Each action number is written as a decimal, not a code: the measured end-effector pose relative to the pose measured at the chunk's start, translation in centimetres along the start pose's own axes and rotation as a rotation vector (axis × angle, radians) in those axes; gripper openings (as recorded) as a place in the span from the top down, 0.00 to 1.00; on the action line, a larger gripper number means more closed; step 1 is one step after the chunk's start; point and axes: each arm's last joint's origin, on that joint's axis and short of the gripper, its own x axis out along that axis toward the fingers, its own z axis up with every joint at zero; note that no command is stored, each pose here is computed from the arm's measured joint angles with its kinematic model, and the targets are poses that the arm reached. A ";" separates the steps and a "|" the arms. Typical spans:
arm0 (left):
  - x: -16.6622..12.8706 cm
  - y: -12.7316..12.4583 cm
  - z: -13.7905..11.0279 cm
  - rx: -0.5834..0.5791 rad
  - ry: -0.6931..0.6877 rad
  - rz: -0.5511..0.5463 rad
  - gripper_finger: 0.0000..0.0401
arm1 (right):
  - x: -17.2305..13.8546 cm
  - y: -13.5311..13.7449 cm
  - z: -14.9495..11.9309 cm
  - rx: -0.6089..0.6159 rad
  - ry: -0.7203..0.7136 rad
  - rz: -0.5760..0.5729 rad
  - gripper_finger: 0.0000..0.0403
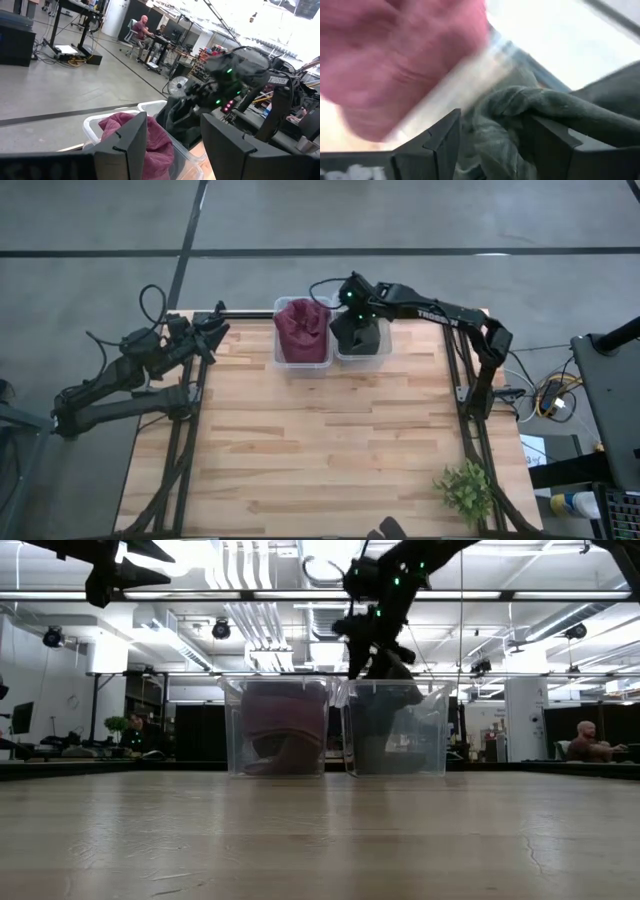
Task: Pick & Place hat
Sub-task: Adjust the black cap in the right transparent bin, then return to Home Position
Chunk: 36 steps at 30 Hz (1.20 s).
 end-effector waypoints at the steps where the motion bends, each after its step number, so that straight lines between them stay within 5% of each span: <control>1: 0.0 0.0 0.0 -0.001 -0.002 -0.001 0.56 | -0.8 0.1 0.4 -0.006 -0.022 0.013 0.50; 17: 0.0 -0.1 0.1 -0.004 -0.012 -0.006 0.56 | -8.9 0.9 3.1 -0.080 -0.046 0.010 0.50; 29: 0.0 0.0 0.1 -0.003 -0.010 -0.005 0.56 | -7.8 2.0 -0.6 -0.169 0.157 -0.182 0.50; 36: 0.0 0.0 0.0 0.001 0.002 0.000 0.56 | -11.0 3.5 -1.9 -0.186 0.080 -0.182 0.50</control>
